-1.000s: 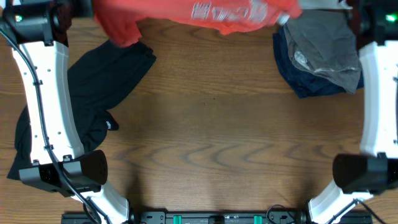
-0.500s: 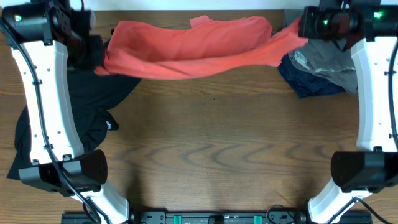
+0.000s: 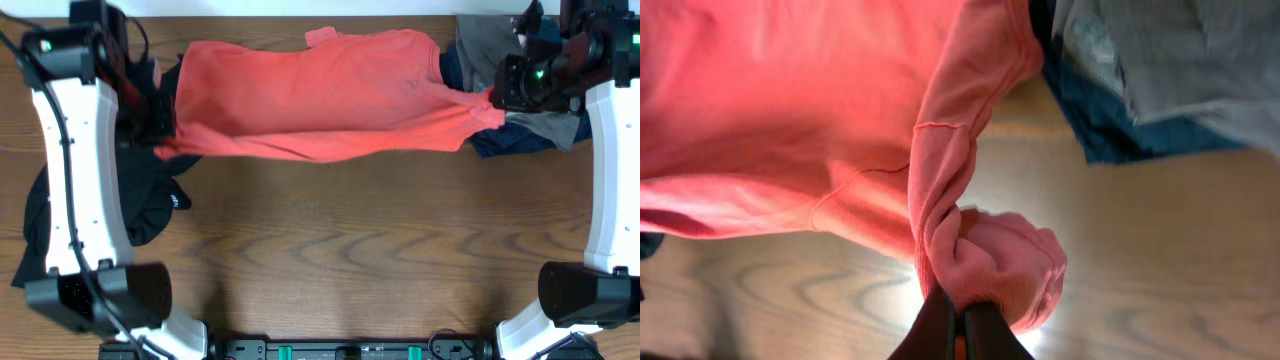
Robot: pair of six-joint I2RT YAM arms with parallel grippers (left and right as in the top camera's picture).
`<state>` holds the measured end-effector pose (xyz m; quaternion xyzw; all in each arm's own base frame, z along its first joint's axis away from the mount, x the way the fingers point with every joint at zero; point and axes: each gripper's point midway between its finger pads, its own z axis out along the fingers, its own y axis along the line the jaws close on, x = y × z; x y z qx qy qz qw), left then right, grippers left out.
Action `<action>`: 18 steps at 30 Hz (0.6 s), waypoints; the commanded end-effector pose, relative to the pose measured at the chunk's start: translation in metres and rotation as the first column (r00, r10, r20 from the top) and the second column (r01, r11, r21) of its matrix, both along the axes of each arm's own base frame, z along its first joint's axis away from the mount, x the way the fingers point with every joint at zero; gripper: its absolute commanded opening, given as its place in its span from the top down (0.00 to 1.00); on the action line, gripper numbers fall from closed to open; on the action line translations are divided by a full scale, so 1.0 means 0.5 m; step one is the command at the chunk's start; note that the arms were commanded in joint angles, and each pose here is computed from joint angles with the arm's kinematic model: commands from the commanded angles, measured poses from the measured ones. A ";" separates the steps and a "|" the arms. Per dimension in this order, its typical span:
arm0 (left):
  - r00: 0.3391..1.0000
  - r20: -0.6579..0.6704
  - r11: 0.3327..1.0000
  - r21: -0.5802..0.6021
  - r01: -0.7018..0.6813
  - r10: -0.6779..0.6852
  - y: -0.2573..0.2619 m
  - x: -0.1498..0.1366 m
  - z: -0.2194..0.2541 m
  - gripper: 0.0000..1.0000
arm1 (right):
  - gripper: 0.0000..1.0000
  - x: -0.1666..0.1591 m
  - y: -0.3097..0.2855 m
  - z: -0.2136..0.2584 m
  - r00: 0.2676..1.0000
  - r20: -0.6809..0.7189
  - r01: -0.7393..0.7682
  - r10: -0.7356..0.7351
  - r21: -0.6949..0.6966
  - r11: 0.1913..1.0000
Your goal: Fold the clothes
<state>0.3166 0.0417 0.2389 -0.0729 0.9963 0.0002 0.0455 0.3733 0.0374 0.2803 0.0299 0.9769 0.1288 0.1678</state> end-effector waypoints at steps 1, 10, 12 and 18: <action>0.996 -0.027 0.994 0.063 -0.084 0.086 0.016 -0.094 0.018 0.94 | 0.99 -0.028 -0.012 0.018 1.000 -0.005 0.001 -0.001 -0.026 1.000; 0.965 0.130 0.972 0.036 -0.232 0.226 -0.001 -0.204 0.034 0.94 | 0.99 -0.114 -0.038 0.022 0.993 -0.080 0.085 -0.092 -0.085 0.993; 0.961 0.125 0.967 0.032 -0.254 0.248 -0.005 -0.231 0.020 0.94 | 0.99 -0.136 -0.041 0.012 0.989 -0.096 0.101 -0.110 -0.091 0.991; 0.963 0.034 0.963 0.027 -0.267 0.266 -0.017 -0.286 -0.054 0.94 | 0.99 -0.193 -0.035 -0.080 0.972 -0.192 0.118 -0.132 -0.080 0.990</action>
